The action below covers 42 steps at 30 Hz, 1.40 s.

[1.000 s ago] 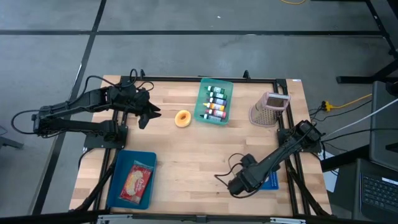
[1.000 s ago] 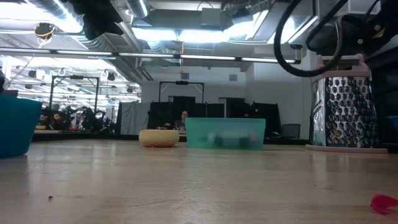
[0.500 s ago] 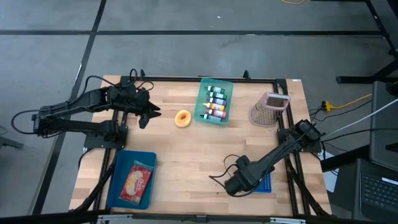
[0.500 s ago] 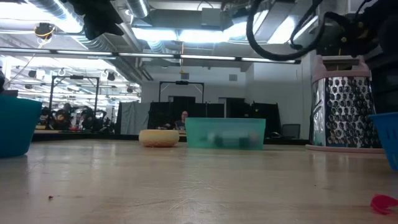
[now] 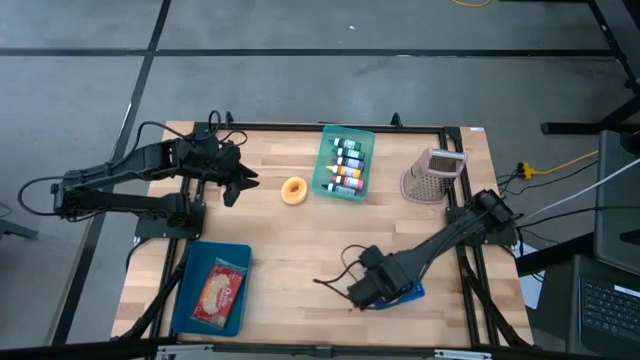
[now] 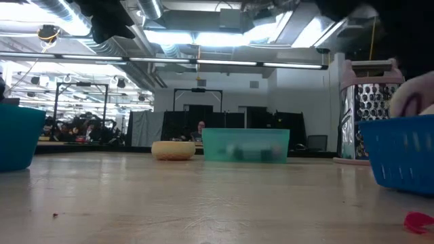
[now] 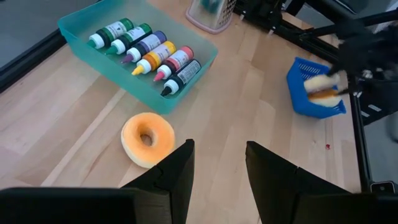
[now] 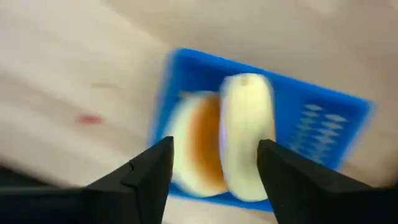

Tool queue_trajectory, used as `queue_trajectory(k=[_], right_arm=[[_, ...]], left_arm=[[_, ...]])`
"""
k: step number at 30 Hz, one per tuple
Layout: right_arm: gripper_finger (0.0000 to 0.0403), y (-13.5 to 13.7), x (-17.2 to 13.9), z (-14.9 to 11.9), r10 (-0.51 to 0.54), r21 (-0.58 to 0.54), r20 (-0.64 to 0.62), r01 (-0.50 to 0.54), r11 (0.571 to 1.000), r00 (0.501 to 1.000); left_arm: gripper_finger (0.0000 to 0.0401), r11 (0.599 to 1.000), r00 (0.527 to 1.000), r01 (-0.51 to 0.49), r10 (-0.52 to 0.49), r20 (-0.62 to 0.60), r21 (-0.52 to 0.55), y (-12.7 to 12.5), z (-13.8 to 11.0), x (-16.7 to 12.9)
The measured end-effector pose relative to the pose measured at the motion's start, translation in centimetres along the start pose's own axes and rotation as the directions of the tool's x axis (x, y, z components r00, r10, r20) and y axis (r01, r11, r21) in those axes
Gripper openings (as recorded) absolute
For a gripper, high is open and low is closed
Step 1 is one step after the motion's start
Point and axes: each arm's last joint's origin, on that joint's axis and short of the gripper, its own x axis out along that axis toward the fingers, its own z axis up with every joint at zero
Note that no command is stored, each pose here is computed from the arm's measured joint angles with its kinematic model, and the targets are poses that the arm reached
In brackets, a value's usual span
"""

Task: Pick & Place Food Item
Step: Put the violet donut into the blue bin, then put the pink donut into the blue bin

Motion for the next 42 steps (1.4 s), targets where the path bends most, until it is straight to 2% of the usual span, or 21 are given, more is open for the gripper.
queue_trajectory(k=[6,10,16,19,26,29,32,34,37,40,42], right_arm=[[0.0211,2.8,-2.1,0.3,0.288,-0.001,0.007,-0.288,0.958,0.958],[0.0208,2.9,-2.6,0.4,0.305,0.048,0.063,-0.308,0.950,0.950],[0.0208,3.1,-3.3,1.0,0.328,0.054,0.086,-0.333,0.941,0.941],[0.0208,3.1,-3.9,1.7,0.330,0.064,0.152,-0.342,0.937,0.932],[0.0208,3.0,-5.9,6.5,0.355,-0.012,0.287,-0.368,0.930,0.890],[0.0207,2.3,-5.9,9.7,0.311,0.037,0.369,-0.348,0.937,0.876],[0.0207,1.2,-5.9,13.4,0.282,0.095,0.396,-0.345,0.934,0.874],[0.0207,0.7,-6.0,15.8,0.296,0.030,0.415,-0.338,0.941,0.860],[0.0207,0.1,-6.4,18.8,0.337,-0.148,0.455,-0.304,0.941,0.824],[0.0207,-0.7,-6.6,21.3,0.361,-0.306,0.480,-0.234,0.923,0.800],[0.0207,-1.5,-6.5,22.6,0.359,-0.402,0.469,-0.167,0.900,0.807]], left_arm=[[0.0139,1.000,1.000,0.009,-0.009,-0.003,0.000,0.0,0.0,0.0],[0.0139,1.000,1.000,0.012,-0.012,-0.004,0.005,0.0,0.0,0.0],[0.0139,1.000,1.000,0.013,-0.012,-0.003,0.025,0.0,0.0,0.0],[0.0139,1.000,1.000,0.013,-0.013,0.006,0.027,-0.1,0.1,0.0],[0.0139,1.000,0.990,-0.026,0.028,0.141,-0.014,-0.2,1.2,-0.1],[0.0139,0.999,0.985,-0.025,0.028,0.173,-0.020,-0.2,1.5,-0.1],[0.0139,0.999,0.986,-0.031,0.036,0.163,-0.038,-0.2,1.5,0.0],[0.0139,0.999,0.987,-0.035,0.041,0.154,-0.041,-0.2,1.4,0.0],[0.0139,0.998,0.987,-0.039,0.045,0.156,-0.040,-0.1,1.4,0.0],[0.0139,0.997,0.985,-0.052,0.059,0.160,-0.048,-0.1,1.4,0.0],[0.0139,0.996,0.983,-0.076,0.084,0.164,-0.054,0.0,1.4,0.0]])
